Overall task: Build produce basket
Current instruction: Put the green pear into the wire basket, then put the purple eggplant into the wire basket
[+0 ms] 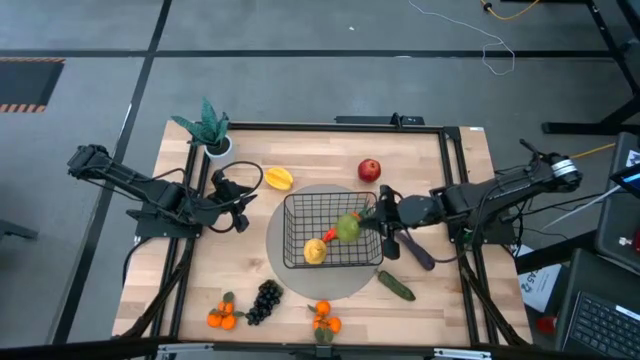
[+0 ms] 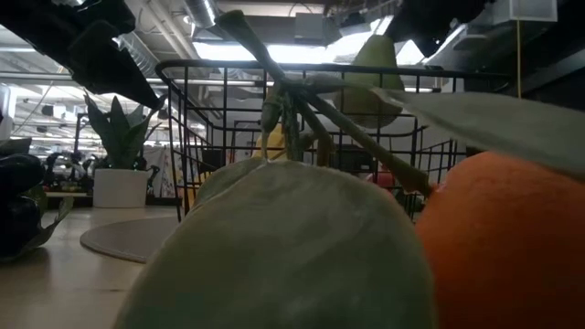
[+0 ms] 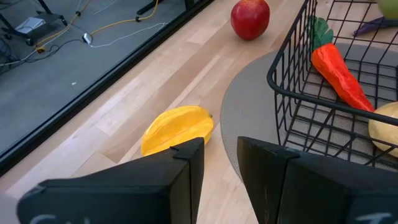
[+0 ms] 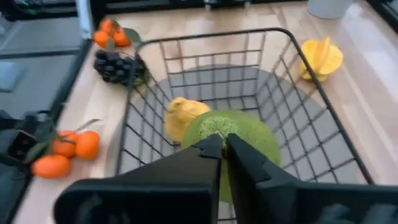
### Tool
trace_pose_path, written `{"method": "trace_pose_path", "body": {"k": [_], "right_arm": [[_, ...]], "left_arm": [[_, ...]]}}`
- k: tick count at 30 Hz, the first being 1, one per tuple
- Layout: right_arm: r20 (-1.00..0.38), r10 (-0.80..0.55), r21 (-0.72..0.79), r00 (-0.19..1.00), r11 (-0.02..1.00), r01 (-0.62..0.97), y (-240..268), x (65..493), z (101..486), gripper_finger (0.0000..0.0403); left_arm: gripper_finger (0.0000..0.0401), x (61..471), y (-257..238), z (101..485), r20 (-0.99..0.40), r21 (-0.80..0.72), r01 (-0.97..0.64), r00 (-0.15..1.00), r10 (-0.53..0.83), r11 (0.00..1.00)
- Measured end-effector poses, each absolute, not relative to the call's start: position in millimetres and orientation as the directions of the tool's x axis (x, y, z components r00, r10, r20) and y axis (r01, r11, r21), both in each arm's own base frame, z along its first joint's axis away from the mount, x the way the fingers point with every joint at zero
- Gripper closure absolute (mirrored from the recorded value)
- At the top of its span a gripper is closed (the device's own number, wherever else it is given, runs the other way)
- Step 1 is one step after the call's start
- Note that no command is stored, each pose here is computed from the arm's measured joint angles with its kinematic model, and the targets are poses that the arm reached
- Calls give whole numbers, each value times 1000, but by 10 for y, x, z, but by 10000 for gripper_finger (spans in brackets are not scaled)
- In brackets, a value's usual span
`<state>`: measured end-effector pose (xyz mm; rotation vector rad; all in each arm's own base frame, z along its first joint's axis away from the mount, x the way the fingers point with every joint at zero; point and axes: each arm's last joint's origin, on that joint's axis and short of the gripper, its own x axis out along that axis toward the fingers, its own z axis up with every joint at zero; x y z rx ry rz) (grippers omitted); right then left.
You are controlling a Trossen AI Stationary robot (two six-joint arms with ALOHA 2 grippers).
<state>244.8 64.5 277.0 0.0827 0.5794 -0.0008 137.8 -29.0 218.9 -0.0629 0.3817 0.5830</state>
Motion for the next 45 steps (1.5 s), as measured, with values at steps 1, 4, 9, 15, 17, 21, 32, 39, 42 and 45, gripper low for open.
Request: {"method": "trace_pose_path", "body": {"k": [1,4,9,15,17,21,32,39,42,45], "right_arm": [[-551,0,64,835,997,42,642,2460,2752,379],[-560,-68,24,825,995,99,637,2504,2694,351],[-569,-147,-11,809,985,172,629,2553,2624,300],[-548,-151,-2,823,984,179,616,2516,2685,269],[-535,-150,20,832,982,190,610,2496,2719,268],[-515,-143,83,845,973,215,593,2438,2792,272],[-719,184,366,670,920,139,564,1947,2828,281],[-866,186,381,463,847,371,571,1677,2715,281],[-914,152,337,375,799,498,582,1599,2659,281],[-937,83,284,340,748,600,597,1581,2611,281]], "left_arm": [[315,1378,-290,2190,-369,48,-548,767,525,835],[315,1378,-290,2190,-369,48,-548,767,525,835],[315,1378,-290,2190,-369,48,-548,767,525,835],[315,1378,-290,2189,-369,49,-548,767,525,835],[315,1378,-290,2189,-369,49,-548,767,525,835],[315,1378,-290,2188,-369,49,-548,767,525,835],[315,1379,-290,2188,-370,51,-548,766,525,835],[315,1379,-290,2188,-369,51,-548,767,525,835],[315,1379,-290,2188,-369,51,-548,766,525,835],[315,1379,-290,2188,-370,52,-548,766,525,835]]}}
